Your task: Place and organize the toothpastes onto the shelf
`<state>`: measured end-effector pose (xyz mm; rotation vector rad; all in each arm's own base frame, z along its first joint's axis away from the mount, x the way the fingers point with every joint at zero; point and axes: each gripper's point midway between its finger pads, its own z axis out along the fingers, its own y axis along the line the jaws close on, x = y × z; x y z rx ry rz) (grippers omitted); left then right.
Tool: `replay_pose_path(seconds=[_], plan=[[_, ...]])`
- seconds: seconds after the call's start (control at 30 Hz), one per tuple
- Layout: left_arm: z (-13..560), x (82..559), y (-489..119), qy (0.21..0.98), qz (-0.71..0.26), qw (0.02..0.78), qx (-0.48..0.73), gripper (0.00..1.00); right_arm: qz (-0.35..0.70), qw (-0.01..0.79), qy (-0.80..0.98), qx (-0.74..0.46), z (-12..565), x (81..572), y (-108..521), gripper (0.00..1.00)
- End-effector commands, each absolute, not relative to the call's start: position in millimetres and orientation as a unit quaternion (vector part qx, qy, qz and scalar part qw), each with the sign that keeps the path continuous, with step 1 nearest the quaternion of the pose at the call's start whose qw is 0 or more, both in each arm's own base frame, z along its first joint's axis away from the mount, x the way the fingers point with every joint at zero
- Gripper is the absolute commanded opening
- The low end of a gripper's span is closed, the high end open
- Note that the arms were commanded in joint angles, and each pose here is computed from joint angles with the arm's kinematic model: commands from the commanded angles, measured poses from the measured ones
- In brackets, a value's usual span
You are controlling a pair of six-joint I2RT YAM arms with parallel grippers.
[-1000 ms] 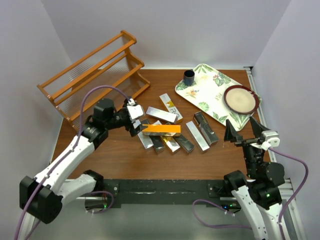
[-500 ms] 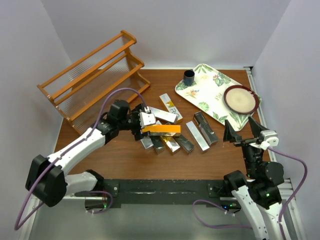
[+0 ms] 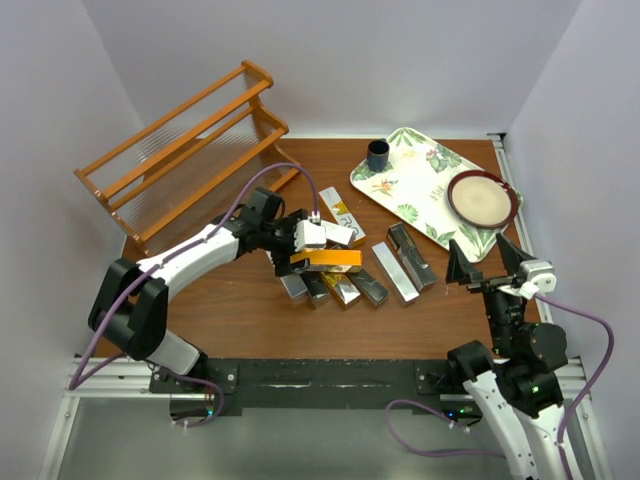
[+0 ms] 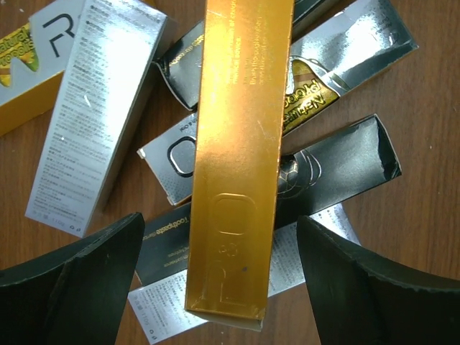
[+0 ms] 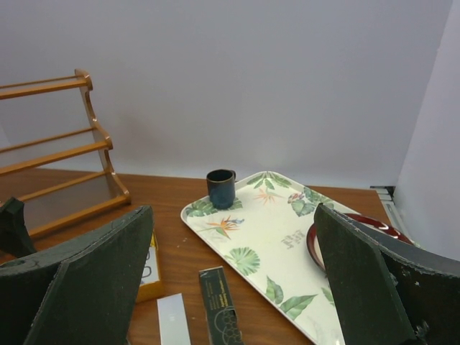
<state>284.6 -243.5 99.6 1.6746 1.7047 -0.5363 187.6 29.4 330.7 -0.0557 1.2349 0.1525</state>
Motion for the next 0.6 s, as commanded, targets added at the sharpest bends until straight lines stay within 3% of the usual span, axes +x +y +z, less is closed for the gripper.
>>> replay_pose_path(seconds=[0.0, 0.43, 0.57], plan=[[103.1, 281.1, -252.6, 0.636, -0.209, 0.335, 0.663, 0.91, 0.065, 0.824, 0.562, -0.014, 337.4, 182.9, 22.8, 0.99], [90.5, 281.8, -254.5, 0.643, -0.191, 0.329, 0.665, 0.72, 0.064, 0.825, 0.562, -0.012, 337.8, 182.4, 22.0, 0.99], [90.7, 282.3, -254.5, 0.651, -0.182, 0.331, 0.659, 0.58, 0.064, 0.824, 0.562, -0.013, 337.5, 182.5, 22.1, 0.98]])
